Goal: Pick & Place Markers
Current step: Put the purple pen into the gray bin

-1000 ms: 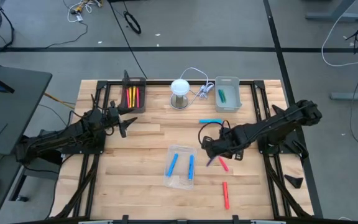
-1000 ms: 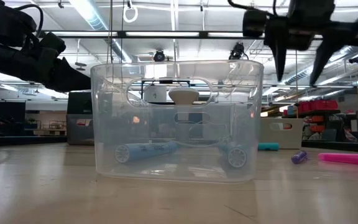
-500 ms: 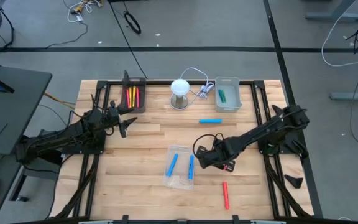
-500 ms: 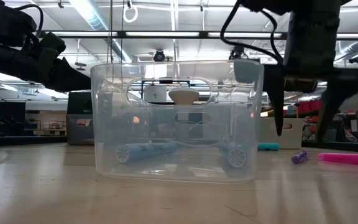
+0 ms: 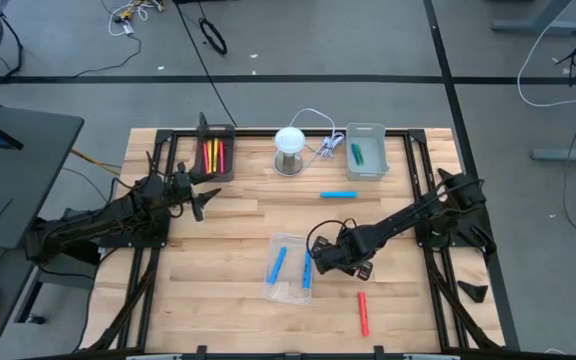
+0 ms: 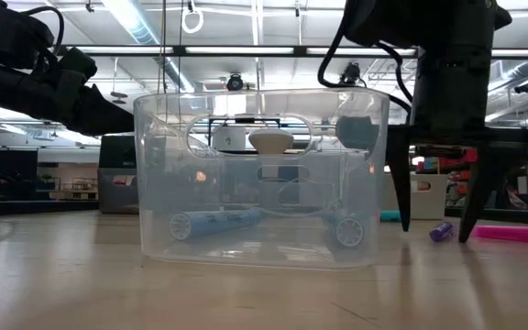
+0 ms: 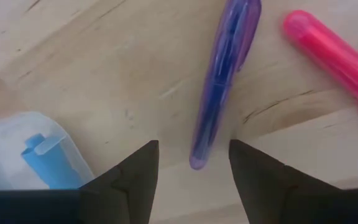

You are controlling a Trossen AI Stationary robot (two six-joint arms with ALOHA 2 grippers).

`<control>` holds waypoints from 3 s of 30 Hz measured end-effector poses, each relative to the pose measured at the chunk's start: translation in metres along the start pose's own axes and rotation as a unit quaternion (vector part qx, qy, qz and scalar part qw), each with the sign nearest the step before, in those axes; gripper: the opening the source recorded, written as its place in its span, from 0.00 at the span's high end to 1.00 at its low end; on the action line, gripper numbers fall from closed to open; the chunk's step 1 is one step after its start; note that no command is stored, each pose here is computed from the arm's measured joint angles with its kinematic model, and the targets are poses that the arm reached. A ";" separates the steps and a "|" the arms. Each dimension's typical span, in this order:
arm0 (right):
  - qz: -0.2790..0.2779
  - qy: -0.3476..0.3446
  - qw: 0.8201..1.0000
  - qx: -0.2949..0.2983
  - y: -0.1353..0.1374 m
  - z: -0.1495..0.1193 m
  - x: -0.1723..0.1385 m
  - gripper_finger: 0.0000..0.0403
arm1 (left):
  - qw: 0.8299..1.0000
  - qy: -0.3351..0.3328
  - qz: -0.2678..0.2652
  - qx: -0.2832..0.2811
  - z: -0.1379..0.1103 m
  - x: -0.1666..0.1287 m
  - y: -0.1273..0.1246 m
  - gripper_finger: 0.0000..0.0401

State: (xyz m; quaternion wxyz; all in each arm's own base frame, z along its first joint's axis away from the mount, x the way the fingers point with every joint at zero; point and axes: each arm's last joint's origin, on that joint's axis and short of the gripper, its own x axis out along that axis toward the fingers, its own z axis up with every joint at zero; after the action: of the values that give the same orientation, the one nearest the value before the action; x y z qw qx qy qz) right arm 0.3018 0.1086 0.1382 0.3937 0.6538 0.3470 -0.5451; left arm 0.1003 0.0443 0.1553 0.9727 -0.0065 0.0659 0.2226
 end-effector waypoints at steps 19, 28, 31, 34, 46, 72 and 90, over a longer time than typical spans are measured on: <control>-0.033 0.002 0.999 0.040 0.011 0.017 0.001 0.50 | 1.000 0.000 0.000 0.000 0.000 0.000 0.000 0.43; -0.048 -0.008 0.998 0.045 0.009 0.020 0.001 0.69 | 1.000 0.000 0.000 0.000 0.000 0.000 0.000 0.43; -0.050 -0.011 0.998 0.043 0.008 0.020 0.001 0.77 | 1.000 0.000 0.000 0.000 0.000 0.000 0.000 0.43; -0.050 -0.012 0.998 0.035 0.008 0.021 0.001 0.86 | 1.000 0.000 0.000 0.000 0.000 0.000 0.000 0.43; -0.065 -0.039 0.996 -0.054 0.007 0.020 -0.007 0.94 | 1.000 0.000 0.000 0.000 0.000 0.000 0.000 0.43; -0.070 -0.037 0.977 -0.196 0.016 0.015 -0.110 0.93 | 1.000 0.000 0.000 0.000 0.000 0.000 0.000 0.43; -0.124 -0.074 0.965 -0.220 0.042 0.067 -0.144 0.93 | 1.000 0.000 0.000 0.000 0.000 0.000 0.000 0.43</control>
State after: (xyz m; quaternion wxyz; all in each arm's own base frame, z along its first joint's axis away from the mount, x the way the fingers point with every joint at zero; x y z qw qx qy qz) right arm 0.2853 0.0262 0.2794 0.4822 0.4608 0.5064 -0.5466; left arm 0.1003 0.0442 0.1552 0.9727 -0.0065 0.0660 0.2226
